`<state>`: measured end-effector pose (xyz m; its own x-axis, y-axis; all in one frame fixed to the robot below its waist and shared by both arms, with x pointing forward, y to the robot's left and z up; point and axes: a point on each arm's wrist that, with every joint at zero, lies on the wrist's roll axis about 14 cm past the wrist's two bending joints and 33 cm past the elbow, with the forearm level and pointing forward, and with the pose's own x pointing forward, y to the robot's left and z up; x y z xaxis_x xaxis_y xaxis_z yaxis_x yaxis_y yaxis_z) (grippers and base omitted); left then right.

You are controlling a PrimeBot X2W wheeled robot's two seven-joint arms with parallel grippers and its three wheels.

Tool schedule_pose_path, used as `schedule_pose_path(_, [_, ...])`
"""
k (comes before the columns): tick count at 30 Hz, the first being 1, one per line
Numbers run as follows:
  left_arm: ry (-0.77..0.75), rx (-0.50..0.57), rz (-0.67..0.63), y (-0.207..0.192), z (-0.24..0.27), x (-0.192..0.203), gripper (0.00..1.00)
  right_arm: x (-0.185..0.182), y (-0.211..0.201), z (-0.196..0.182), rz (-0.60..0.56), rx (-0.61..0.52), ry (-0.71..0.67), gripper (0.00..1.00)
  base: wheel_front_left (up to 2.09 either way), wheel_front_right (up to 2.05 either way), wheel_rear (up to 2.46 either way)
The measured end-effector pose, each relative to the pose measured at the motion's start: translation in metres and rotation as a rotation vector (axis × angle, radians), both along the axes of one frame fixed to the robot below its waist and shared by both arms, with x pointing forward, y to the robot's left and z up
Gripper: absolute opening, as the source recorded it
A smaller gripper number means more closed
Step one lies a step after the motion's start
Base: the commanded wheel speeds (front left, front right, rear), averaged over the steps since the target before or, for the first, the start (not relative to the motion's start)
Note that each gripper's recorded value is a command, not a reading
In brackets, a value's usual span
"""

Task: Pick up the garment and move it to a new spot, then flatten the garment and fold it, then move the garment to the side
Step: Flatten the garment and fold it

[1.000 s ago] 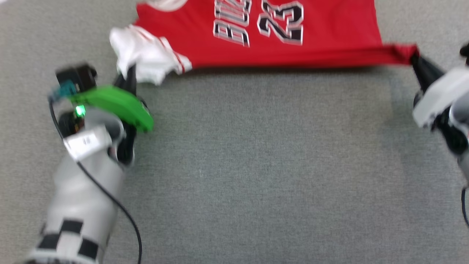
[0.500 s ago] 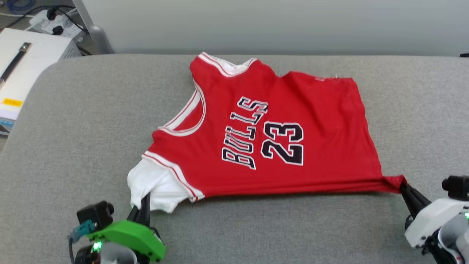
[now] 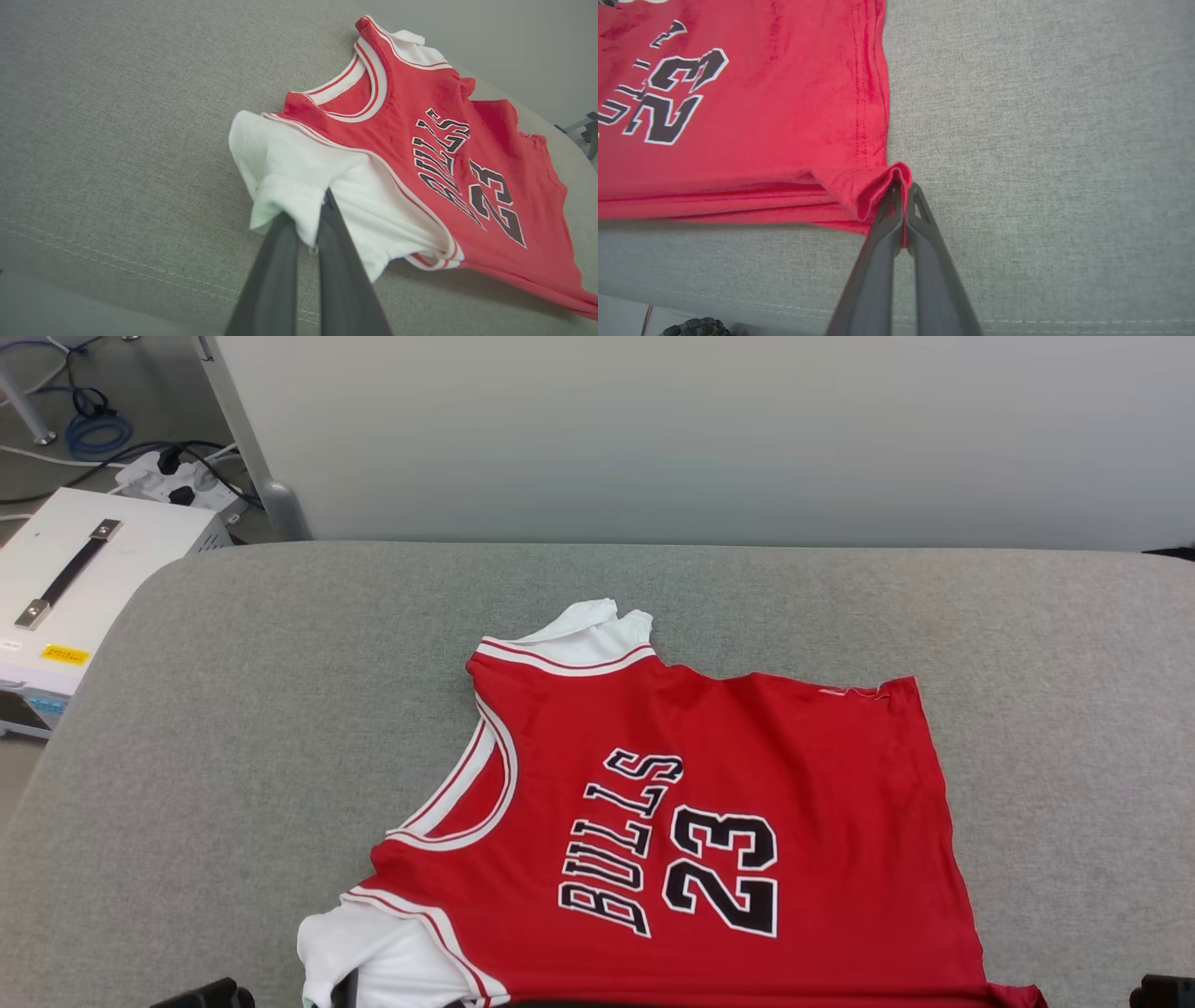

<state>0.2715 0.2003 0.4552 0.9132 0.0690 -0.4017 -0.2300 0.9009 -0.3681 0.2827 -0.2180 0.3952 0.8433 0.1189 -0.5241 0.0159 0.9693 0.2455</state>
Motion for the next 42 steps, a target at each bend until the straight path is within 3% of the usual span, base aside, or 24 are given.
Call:
schedule_pose_path(4, [0.034,0.017,-0.061,-0.003,0.001,0.009,0.0,0.008,0.004,0.02,0.019,-0.035,0.002,0.0,0.0,0.0,0.0])
schedule_pose_path(14, [0.071,-0.016,-0.202,-0.024,-0.005,0.08,0.0,0.057,0.014,0.033,0.099,-0.084,0.039,0.0,0.0,0.0,0.0])
schedule_pose_path(22, [0.181,-0.03,-0.275,-0.037,-0.041,0.12,0.0,0.079,0.02,0.003,0.158,-0.09,0.132,0.0,0.0,0.0,0.0])
schedule_pose_path(28, [0.293,-0.061,-0.308,-0.043,-0.071,0.127,0.0,0.085,0.022,-0.017,0.171,-0.074,0.166,0.0,0.0,0.0,0.0])
schedule_pose_path(29, [0.307,-0.067,-0.313,-0.044,-0.074,0.126,0.0,0.085,0.023,-0.018,0.173,-0.072,0.165,0.22,0.0,0.0,0.0])
schedule_pose_path(30, [0.311,-0.071,-0.319,-0.045,-0.076,0.128,0.08,0.087,0.023,-0.019,0.174,-0.069,0.161,0.43,0.0,0.0,0.0])
schedule_pose_path(31, [0.311,-0.074,-0.322,-0.046,-0.076,0.129,0.33,0.088,0.023,-0.019,0.171,-0.064,0.151,1.0,0.0,0.0,0.0])
schedule_pose_path(32, [0.309,-0.083,-0.323,-0.048,-0.077,0.13,0.87,0.09,0.023,-0.017,0.169,-0.06,0.134,1.0,0.0,0.0,0.0])
schedule_pose_path(33, [0.304,-0.087,-0.324,-0.048,-0.076,0.131,1.0,0.092,0.024,-0.015,0.168,-0.054,0.117,1.0,0.0,0.0,0.0])
schedule_pose_path(42, [0.06,-0.008,-0.246,-0.033,-0.038,0.148,1.0,0.122,0.023,0.058,0.073,-0.018,-0.317,1.0,0.0,0.0,0.0])
